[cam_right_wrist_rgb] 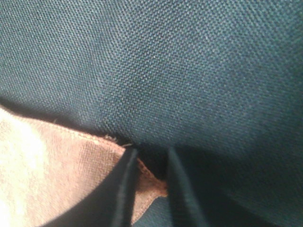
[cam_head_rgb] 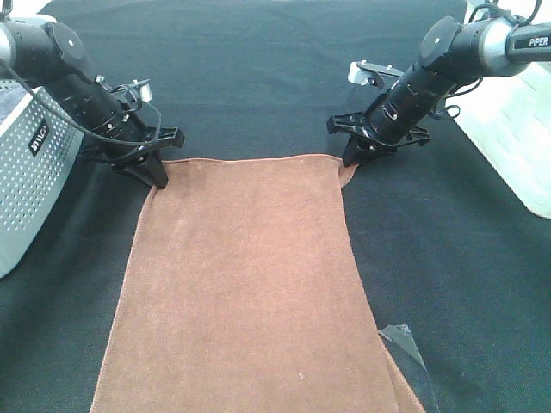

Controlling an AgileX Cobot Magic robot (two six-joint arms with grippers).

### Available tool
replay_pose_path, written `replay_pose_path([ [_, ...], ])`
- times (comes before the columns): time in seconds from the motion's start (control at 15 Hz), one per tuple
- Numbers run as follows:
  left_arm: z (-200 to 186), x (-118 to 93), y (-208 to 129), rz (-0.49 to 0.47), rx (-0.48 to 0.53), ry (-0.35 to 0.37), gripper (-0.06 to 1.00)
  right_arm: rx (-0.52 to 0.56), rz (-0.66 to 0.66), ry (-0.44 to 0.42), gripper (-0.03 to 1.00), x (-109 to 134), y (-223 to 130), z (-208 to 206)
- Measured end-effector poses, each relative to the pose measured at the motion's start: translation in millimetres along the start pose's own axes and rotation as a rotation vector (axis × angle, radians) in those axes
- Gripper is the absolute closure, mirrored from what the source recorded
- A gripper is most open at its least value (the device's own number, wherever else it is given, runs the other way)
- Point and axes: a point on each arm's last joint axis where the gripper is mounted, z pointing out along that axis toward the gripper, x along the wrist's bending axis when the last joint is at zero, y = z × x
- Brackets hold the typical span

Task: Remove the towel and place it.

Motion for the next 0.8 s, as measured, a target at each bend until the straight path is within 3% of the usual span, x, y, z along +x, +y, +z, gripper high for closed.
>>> replay_pose_path([
  [0.13,0.0,0.0,0.0,0.000,0.000,0.000,0.92,0.001,0.003,-0.007,0.80,-0.2,-0.1,0.1],
  [0.27,0.0,0.0,0.0,0.000,0.000,0.000,0.92,0.002,0.001,-0.013,0.96,-0.7,-0.2,0.1],
  [0.47,0.0,0.1,0.3,0.001,-0.003,0.001,0.94,0.004,-0.013,-0.019,0.97,-0.3,1.9,-1.3],
  [0.8,-6.9,-0.9,10.2,0.045,-0.025,0.022,0.94,0.070,-0.175,-0.102,0.97,4.0,20.5,-12.2],
])
